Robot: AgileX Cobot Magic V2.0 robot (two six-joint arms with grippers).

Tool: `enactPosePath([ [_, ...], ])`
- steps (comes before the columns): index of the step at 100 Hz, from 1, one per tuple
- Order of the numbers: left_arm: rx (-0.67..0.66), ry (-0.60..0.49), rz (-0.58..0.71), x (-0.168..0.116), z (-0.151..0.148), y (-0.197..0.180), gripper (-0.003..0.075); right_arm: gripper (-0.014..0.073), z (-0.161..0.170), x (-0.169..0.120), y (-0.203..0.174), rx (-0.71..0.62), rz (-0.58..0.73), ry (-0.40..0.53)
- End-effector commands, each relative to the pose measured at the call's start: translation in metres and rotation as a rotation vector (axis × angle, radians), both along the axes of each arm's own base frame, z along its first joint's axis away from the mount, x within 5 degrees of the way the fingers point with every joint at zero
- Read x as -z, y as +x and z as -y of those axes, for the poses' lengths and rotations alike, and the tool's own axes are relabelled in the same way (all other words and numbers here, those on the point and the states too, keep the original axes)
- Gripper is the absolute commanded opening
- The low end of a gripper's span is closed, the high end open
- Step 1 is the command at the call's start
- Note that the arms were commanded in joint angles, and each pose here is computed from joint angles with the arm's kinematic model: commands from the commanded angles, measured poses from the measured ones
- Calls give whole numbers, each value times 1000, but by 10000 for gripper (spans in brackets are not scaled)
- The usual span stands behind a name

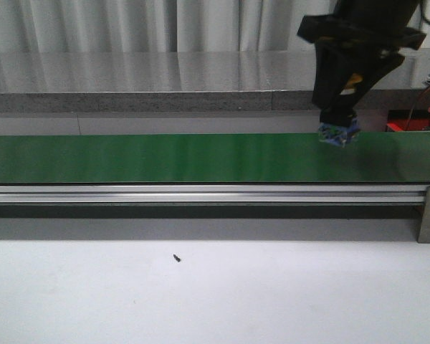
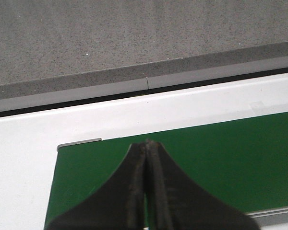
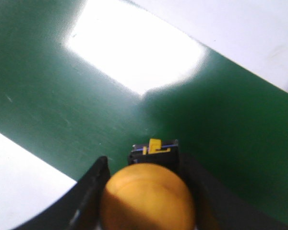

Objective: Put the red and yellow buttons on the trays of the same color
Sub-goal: 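Grasp the second yellow button on the belt with the right gripper, then place the yellow button on the yellow tray and release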

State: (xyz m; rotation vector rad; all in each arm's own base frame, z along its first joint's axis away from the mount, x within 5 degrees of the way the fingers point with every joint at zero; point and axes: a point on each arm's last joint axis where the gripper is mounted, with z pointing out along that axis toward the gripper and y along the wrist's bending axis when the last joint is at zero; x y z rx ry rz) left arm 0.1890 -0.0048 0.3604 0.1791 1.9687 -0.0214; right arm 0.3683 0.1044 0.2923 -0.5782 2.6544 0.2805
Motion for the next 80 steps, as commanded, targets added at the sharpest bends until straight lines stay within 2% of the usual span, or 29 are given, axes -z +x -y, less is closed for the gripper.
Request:
enactPosePath([
  [1, -23, -20, 103, -17, -1, 0, -20, 294, 20, -47, -14, 46, 115, 32],
  [26, -23, -20, 103, -17, -1, 0, -20, 294, 93, -81, -42, 225, 116, 20],
  [41, -22, -20, 99, -16, -1, 0, -20, 294, 143, -88, -62, 391, 137, 10],
  [64, -21, -20, 95, -16, -1, -1, -20, 294, 218, -52, -94, 670, 123, 0],
  [80, -21, -20, 95, -16, -1, -1, -20, 294, 243, -21, -105, 805, 134, 51],
])
